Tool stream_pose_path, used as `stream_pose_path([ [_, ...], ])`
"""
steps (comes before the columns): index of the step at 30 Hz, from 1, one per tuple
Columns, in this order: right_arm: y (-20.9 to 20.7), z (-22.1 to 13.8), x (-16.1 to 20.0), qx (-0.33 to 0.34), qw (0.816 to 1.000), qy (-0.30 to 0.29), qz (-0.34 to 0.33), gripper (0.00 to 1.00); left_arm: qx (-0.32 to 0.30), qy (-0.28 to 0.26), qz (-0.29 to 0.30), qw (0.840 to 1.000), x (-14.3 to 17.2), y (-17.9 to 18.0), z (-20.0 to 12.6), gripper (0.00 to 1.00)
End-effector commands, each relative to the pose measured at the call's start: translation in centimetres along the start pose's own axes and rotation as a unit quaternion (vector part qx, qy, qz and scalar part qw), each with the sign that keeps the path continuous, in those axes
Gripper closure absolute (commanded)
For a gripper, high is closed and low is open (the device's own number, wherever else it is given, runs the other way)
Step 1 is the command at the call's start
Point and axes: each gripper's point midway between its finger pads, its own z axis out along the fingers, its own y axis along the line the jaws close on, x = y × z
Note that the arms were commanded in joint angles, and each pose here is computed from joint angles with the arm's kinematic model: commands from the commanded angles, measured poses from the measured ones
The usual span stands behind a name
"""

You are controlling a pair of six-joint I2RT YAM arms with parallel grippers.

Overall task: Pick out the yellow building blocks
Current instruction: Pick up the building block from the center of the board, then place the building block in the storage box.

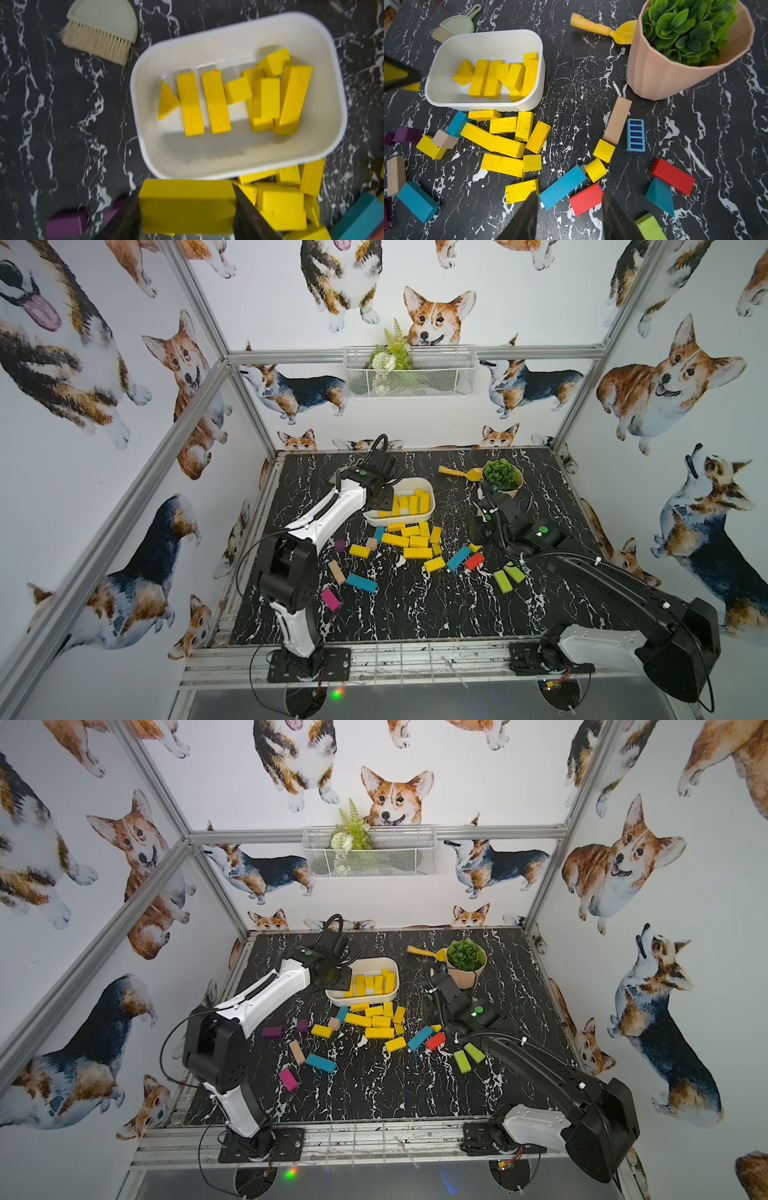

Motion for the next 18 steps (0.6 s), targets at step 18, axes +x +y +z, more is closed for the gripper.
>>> stream_pose_path([
  [18,-1.0,-1.4,0.9,-0.003,0.999,-0.004,0.034,0.48,-0.006,0.07,-0.059,0.996,0.2,-2.0,10.3,0.41],
])
